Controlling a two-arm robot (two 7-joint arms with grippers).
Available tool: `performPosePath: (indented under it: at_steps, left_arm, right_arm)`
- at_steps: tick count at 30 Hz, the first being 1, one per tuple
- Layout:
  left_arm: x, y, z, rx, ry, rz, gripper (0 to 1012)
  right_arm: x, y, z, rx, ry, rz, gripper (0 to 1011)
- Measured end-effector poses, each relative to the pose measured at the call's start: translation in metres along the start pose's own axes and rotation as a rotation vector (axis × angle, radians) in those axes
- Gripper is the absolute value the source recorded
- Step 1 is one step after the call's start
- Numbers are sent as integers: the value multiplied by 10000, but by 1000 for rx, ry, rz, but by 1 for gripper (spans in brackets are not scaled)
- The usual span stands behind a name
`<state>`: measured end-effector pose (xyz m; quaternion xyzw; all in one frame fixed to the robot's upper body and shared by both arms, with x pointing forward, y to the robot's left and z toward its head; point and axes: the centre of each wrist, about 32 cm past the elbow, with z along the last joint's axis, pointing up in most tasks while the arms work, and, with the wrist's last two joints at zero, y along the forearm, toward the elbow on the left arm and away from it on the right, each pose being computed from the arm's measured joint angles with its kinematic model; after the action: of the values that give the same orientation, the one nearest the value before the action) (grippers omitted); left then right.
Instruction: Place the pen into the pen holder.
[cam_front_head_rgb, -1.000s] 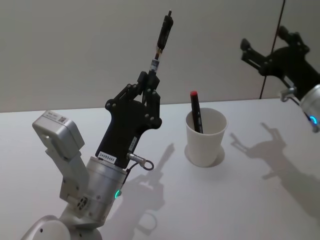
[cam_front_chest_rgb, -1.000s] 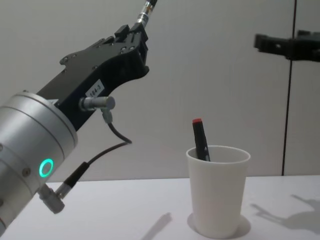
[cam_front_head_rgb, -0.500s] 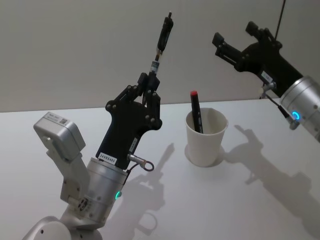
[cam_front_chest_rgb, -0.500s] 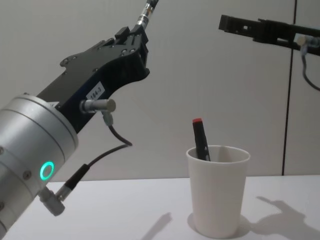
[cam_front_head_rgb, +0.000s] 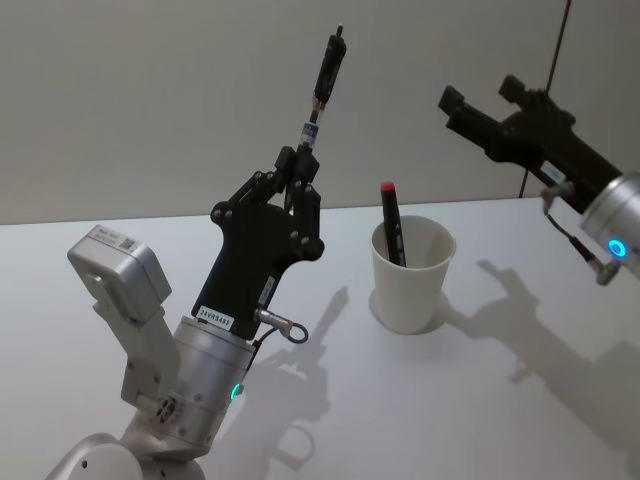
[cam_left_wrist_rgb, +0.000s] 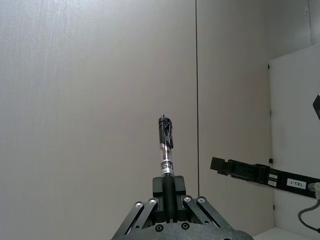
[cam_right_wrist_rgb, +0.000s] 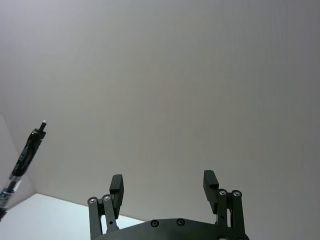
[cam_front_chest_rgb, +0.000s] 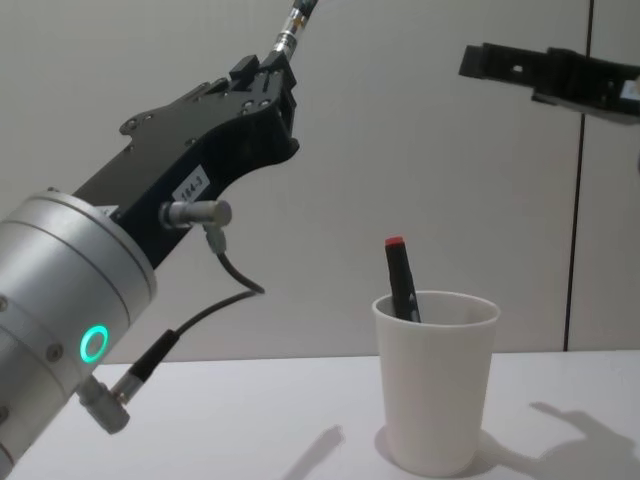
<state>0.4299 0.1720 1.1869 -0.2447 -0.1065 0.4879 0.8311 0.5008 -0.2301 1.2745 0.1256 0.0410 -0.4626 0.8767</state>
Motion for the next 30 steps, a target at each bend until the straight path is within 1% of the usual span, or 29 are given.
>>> performPosePath:
  at_steps: [1, 2, 3, 5, 7, 8, 11, 12, 14, 15, 19, 20, 21, 22, 24, 25, 26, 30]
  left_arm:
    - [0, 0, 0, 0, 0, 0, 134]
    - [0, 0, 0, 0, 0, 0, 134]
    - [0, 0, 0, 0, 0, 0, 133]
    - [0, 0, 0, 0, 0, 0, 134]
    - [0, 0, 0, 0, 0, 0, 133]
    - [0, 0, 0, 0, 0, 0, 133]
    - [0, 0, 0, 0, 0, 0, 133]
    - [0, 0, 0, 0, 0, 0, 133]
    - [0, 0, 0, 0, 0, 0, 133]
    - [0, 0, 0, 0, 0, 0, 133]
    - [0, 0, 0, 0, 0, 0, 134]
    - [0, 0, 0, 0, 0, 0, 133]
    - [0, 0, 0, 0, 0, 0, 133]
    - [0, 0, 0, 0, 0, 0, 133]
    - [0, 0, 0, 0, 0, 0, 133]
    - [0, 0, 0, 0, 0, 0, 133]
    - [0, 0, 0, 0, 0, 0, 134]
    - [0, 0, 0, 0, 0, 0, 133]
  right_arm:
    - [5, -15, 5, -4, 10, 2, 1001]
    - [12, -40, 16, -12, 40, 10, 1001]
    - [14, -51, 21, -14, 47, 12, 1001]
    - [19, -83, 39, -24, 90, 28, 1001]
    - [22, -106, 53, -29, 115, 39, 1001]
    - [24, -125, 64, -35, 146, 53, 1001]
    - [25, -152, 78, -42, 185, 72, 1001]
    - [25, -169, 93, -47, 216, 89, 1001]
    - [23, -186, 106, -50, 242, 104, 1001]
    - [21, -200, 118, -55, 273, 122, 1001]
    - [16, -227, 140, -61, 331, 158, 1001]
    - [14, -238, 149, -65, 359, 175, 1001]
    - [13, -245, 154, -66, 371, 184, 1001]
    - [14, -254, 160, -69, 400, 204, 1001]
    - [15, -259, 161, -72, 430, 227, 1001]
    - [15, -259, 161, -72, 430, 227, 1001]
    - [17, -261, 161, -73, 446, 240, 1001]
    - [13, -251, 148, -82, 471, 259, 1001]
